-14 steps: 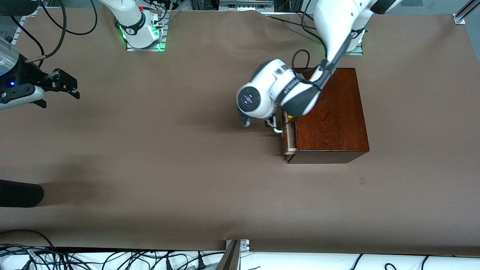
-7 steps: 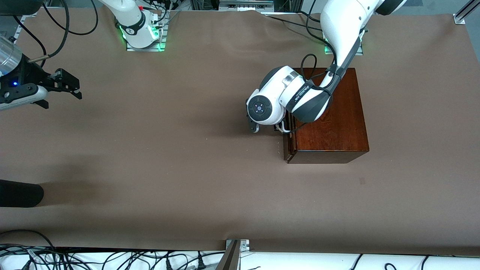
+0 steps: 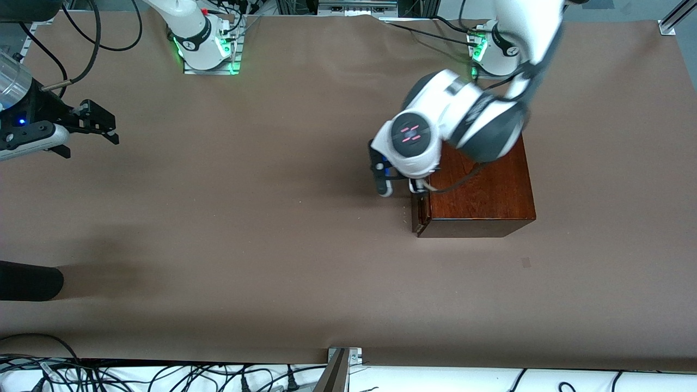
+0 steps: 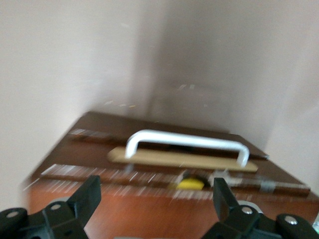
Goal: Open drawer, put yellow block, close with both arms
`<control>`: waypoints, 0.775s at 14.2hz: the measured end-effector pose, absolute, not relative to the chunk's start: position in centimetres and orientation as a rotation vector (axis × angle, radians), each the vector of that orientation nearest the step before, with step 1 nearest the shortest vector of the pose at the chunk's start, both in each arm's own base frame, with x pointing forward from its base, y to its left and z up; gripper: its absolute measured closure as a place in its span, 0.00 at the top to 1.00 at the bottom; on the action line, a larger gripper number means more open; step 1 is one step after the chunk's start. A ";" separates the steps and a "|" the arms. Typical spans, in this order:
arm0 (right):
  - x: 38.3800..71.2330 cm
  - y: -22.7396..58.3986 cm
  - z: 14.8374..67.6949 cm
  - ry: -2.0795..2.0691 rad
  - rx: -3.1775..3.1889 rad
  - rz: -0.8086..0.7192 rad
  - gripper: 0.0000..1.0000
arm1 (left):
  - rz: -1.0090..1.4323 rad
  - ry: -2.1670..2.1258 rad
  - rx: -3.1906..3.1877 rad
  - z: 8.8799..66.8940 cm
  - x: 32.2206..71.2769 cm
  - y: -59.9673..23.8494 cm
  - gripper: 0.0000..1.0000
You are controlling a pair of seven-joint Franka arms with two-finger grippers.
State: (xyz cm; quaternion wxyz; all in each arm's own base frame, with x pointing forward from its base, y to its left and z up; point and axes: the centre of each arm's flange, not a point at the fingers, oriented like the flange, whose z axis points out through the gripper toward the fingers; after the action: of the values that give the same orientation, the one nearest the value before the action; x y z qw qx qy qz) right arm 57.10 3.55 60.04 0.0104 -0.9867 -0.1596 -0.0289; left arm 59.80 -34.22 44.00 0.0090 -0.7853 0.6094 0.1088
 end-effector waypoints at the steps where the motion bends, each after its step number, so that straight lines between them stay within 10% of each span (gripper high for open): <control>1: 57.1 3.5 60.0 -0.498 -3.080 -0.090 1.00 | 0.267 1.849 -2.492 46.7 61.2 -31.7 1.00; 11: 57.1 3.5 60.0 -0.497 -3.080 -0.091 1.00 | 0.011 1.225 -2.798 56.4 67.7 -12.7 1.00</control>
State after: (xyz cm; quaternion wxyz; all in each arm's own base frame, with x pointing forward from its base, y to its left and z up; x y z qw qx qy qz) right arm 57.11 3.53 60.04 0.0104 -0.9868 -0.1592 -0.0292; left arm 67.68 -12.67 56.40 0.0436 -0.9151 0.4008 0.0035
